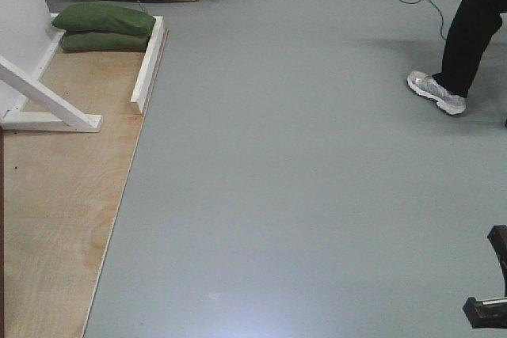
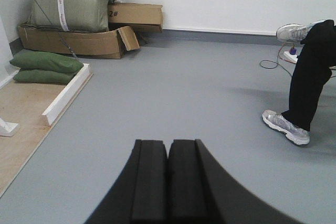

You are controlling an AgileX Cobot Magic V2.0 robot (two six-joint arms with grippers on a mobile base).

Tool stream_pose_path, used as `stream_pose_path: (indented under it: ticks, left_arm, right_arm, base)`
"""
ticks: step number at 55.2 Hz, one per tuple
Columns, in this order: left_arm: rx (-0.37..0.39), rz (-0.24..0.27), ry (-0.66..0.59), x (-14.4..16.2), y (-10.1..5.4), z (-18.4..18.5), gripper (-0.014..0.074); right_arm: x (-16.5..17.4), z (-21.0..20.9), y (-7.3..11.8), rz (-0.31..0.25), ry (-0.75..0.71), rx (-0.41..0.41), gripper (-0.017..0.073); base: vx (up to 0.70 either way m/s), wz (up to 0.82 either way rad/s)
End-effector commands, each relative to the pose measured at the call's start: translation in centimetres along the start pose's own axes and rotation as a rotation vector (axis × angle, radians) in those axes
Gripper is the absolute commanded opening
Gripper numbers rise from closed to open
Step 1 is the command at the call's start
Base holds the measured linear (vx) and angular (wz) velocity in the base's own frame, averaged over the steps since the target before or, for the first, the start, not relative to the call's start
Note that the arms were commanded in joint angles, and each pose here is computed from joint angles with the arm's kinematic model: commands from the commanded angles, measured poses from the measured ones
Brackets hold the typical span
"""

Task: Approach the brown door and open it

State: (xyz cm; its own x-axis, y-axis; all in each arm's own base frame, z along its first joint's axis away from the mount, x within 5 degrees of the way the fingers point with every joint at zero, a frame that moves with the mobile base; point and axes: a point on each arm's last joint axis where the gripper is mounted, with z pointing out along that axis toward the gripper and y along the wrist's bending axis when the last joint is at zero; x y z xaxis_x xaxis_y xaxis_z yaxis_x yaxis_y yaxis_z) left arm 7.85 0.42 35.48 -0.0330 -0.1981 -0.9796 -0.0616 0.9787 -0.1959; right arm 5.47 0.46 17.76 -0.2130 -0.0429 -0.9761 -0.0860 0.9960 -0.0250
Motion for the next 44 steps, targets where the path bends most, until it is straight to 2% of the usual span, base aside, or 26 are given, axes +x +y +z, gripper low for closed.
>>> stream_pose_path:
  ticks: [1, 15, 17, 20, 24, 28, 31, 40, 44]
  left_arm:
    - [-0.014, -0.006, -0.117, -3.9, -0.4, 0.8, -0.0003]
    - [-0.113, 0.004, -0.223, -9.9, -0.3, 1.9, -0.0003]
    - [-0.131, 0.025, -0.247, -10.8, -0.3, 2.0, -0.0003]
    - [-0.169, 0.099, -0.289, -12.3, -0.2, 1.9, -0.0003]
    - [-0.222, 0.169, -0.321, -14.0, 0.0, 2.1, -0.0003]
    - [-0.262, 0.199, -0.345, -15.7, 0.3, 2.7, -0.0003]
    - [-0.287, 0.17, -0.363, -17.3, 0.5, 3.3, -0.0003]
    - [-0.39, -0.015, -0.341, -20.6, 2.5, 5.7, -0.0003]
    - [-0.452, -0.074, -0.318, -21.3, 3.7, 6.4, -0.0003]
  right_arm:
    - [-0.7, -0.1, 0.0, -0.012, -0.091, 0.006, 0.0]
    - [-0.7, -0.1, 0.0, -0.012, -0.091, 0.006, 0.0]
    - [-0.7, -0.1, 0.0, -0.012, -0.091, 0.006, 0.0]
    - [-0.7, -0.1, 0.0, -0.012, -0.091, 0.006, 0.0]
    - [-0.7, -0.1, 0.0, -0.012, -0.091, 0.006, 0.0]
    - [-0.7, -0.1, 0.0, -0.012, -0.091, 0.006, 0.0]
    - [-0.7, -0.1, 0.0, -0.012, -0.091, 0.006, 0.0]
    - [-0.7, -0.1, 0.0, -0.012, -0.091, 0.006, 0.0]
    - [-0.7, -0.1, 0.0, -0.012, -0.091, 0.006, 0.0]
  base:
    - [0.0, 0.0]
    - [0.0, 0.0]
    - [0.0, 0.0]
    - [0.0, 0.0]
    - [0.0, 0.0]
    - [0.0, 0.0]
    - [0.0, 0.0]
    - [0.0, 0.0]
    - [0.0, 0.0]
